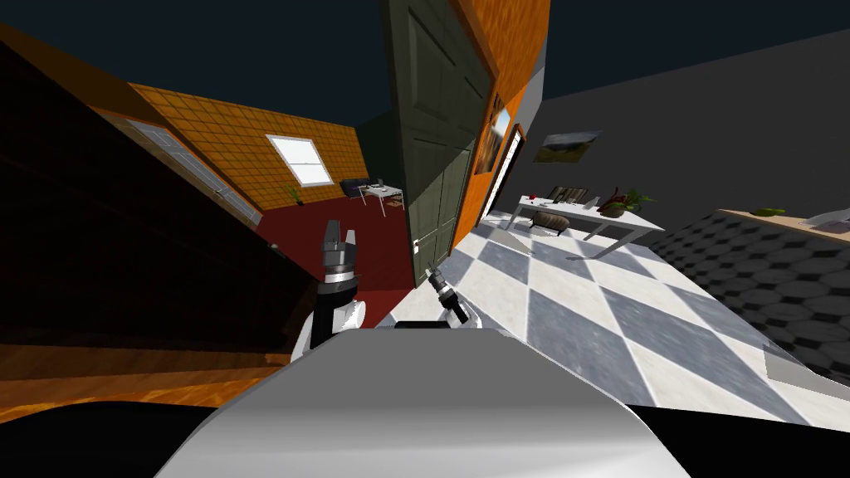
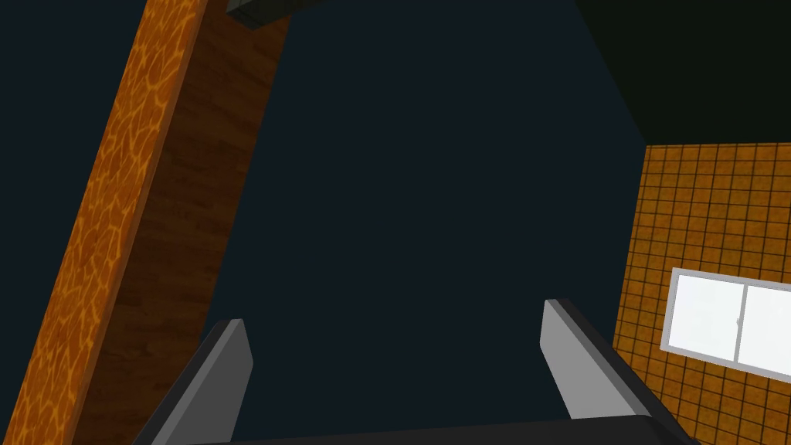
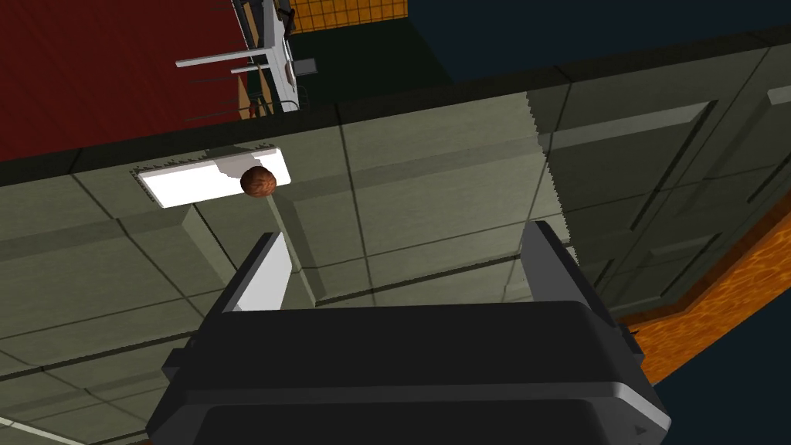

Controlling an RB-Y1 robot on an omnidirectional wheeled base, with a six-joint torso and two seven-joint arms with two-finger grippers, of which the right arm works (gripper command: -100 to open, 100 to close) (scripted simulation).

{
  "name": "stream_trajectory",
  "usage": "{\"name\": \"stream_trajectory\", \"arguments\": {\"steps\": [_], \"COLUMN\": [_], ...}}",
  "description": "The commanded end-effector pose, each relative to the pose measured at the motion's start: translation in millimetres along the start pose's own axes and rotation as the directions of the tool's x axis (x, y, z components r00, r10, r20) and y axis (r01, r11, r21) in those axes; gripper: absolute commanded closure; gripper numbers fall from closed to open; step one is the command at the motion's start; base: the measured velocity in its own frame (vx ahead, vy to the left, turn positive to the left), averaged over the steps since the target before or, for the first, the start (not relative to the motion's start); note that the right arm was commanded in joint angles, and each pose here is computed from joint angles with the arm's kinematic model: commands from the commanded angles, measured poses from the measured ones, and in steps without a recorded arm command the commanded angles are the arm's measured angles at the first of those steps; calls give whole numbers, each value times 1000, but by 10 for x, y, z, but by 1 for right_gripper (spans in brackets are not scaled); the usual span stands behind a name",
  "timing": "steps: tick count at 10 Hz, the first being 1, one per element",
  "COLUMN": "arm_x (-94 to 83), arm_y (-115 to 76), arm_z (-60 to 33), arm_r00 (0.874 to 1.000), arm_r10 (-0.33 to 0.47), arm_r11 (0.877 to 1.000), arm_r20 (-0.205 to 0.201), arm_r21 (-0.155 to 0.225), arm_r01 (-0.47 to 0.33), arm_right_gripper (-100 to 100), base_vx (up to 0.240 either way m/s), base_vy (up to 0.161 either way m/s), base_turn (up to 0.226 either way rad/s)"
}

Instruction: Push the door open

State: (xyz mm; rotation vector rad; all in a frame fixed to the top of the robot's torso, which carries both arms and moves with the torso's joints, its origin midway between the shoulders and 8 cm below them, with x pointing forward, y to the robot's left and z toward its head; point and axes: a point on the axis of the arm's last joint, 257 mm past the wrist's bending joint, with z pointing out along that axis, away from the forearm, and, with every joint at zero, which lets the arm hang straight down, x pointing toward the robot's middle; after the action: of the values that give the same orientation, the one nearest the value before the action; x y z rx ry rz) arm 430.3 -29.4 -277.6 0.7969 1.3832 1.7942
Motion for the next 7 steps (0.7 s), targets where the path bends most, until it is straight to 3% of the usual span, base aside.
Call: {"name": "stream_trajectory", "arguments": {"steps": [1,7], "arm_x": [50,217], "arm_y": [-86,-376], "arm_z": [-16,-84], "arm_r00": [1000,997], "arm_r10": [1,4], "arm_r11": [1000,997], "arm_r20": [-18,-79], "arm_r21": [16,73], "arm_r01": [-1,2], "arm_right_gripper": [-100,-100], "base_vx": [109,96], "base_vy": [-25,-29], "base_turn": [3,2]}}
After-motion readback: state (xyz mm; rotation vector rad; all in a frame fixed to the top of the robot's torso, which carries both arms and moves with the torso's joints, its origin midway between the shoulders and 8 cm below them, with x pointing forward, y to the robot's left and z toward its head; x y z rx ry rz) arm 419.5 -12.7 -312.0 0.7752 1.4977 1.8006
